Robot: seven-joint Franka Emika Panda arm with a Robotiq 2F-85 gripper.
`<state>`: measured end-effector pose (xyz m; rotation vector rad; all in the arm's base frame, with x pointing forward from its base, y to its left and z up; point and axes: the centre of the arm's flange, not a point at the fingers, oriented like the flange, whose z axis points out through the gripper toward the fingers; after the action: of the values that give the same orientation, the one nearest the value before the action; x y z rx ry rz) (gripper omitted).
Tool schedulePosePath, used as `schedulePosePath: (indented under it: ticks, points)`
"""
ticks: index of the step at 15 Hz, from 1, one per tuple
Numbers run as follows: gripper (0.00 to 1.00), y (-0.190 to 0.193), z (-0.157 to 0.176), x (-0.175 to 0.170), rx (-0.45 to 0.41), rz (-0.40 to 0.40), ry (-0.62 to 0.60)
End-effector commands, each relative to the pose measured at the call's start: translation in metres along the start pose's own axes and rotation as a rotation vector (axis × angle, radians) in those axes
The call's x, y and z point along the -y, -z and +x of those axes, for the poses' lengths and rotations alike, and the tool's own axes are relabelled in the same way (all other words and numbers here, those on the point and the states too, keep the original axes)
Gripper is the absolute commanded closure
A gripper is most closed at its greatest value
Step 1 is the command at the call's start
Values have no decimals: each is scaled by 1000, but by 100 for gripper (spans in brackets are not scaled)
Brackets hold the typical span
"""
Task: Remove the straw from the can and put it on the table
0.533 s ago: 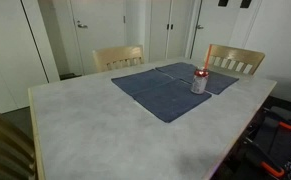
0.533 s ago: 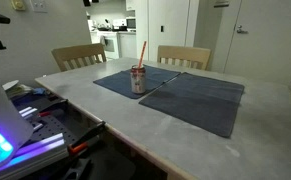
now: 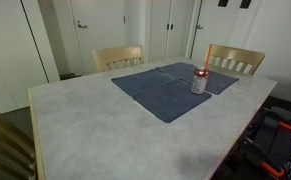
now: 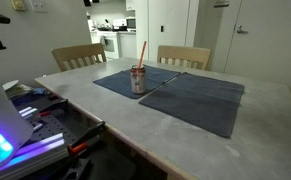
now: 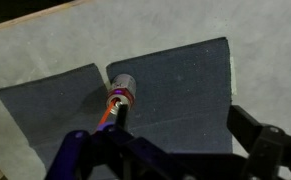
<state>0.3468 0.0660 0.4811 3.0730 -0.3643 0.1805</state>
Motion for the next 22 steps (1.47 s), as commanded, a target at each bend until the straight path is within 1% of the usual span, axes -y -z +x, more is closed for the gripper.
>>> schedulePosePath:
  ticks: [1, 5, 9, 12, 15, 17, 20, 21, 22]
  points:
    - [0, -12, 20, -3, 12, -7, 16]
    - [0, -37, 56, -18, 17, -48, 30]
    - [0, -63, 103, -44, 42, -54, 37]
    - [0, -78, 136, -65, 71, -31, 73]
    - [0, -87, 161, -85, 105, 1, 117]
    - [0, -95, 173, -96, 117, 34, 139]
    - [0, -106, 185, -111, 156, 90, 158]
    - [0, -100, 166, -103, 115, 57, 137]
    - [0, -104, 170, -106, 124, 71, 142]
